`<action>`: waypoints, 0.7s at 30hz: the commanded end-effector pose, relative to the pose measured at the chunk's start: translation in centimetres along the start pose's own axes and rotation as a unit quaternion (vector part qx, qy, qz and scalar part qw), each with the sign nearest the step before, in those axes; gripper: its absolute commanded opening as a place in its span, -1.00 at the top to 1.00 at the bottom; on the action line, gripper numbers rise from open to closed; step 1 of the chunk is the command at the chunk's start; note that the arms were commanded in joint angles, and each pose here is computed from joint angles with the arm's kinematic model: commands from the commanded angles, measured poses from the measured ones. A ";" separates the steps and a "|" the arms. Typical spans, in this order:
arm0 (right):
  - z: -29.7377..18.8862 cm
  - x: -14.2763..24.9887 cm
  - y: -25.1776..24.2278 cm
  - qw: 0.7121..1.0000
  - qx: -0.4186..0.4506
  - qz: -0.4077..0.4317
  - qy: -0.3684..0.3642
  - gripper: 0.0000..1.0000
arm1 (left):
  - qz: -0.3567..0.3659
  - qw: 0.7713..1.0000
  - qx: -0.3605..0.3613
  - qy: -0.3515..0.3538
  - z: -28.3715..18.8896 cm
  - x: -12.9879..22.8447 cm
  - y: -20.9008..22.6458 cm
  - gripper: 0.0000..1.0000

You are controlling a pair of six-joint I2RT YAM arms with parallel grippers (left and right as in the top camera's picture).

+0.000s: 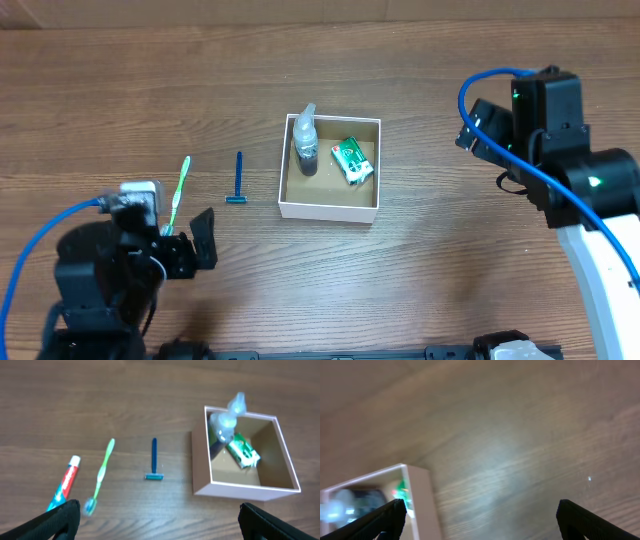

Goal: Pack container
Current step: 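Reach the left gripper to the blue razor and grasp it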

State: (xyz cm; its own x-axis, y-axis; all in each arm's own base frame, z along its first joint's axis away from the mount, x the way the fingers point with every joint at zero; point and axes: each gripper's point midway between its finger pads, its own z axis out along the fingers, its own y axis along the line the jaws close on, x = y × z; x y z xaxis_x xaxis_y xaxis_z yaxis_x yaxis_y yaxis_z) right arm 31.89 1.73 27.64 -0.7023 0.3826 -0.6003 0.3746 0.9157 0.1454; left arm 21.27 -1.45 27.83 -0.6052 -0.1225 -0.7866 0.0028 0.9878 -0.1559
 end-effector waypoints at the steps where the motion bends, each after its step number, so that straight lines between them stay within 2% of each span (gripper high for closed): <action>1: 3.3 3.2 -1.4 0.998 0.007 -0.009 0.061 -0.96 | -0.026 0.999 -0.032 0.027 -0.6 -3.7 0.5 -1.00; 4: 5.4 5.9 -1.4 0.993 -0.010 -0.064 0.100 -0.96 | -0.046 0.989 -0.047 0.129 2.6 -4.0 0.8 -1.00; 5: 6.0 7.0 -1.9 0.991 -0.003 -0.072 0.115 -0.97 | -0.061 0.981 -0.050 0.175 5.5 -3.6 1.0 -1.00; 10: 6.2 7.5 -2.1 0.990 0.000 -0.073 0.122 -0.98 | -0.043 0.959 -0.052 0.275 12.4 -0.9 0.9 -1.00; 16: 6.0 8.4 -2.6 0.987 0.009 -0.075 0.142 -0.99 | 0.011 0.956 -0.025 0.291 15.0 0.3 -1.2 -1.00; 21: 5.8 8.9 -2.9 0.985 0.014 -0.077 0.153 -1.00 | 0.030 0.947 -0.018 0.320 18.3 4.6 -1.4 -1.00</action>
State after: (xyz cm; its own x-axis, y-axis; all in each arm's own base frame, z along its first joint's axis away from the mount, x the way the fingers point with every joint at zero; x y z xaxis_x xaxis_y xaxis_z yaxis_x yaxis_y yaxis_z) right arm 28.20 1.85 17.22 -0.9000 0.2671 -0.3445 0.2669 0.9625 0.0491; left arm 33.42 -5.17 16.92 -0.9452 -0.0267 -0.3254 0.0105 0.9936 -0.1121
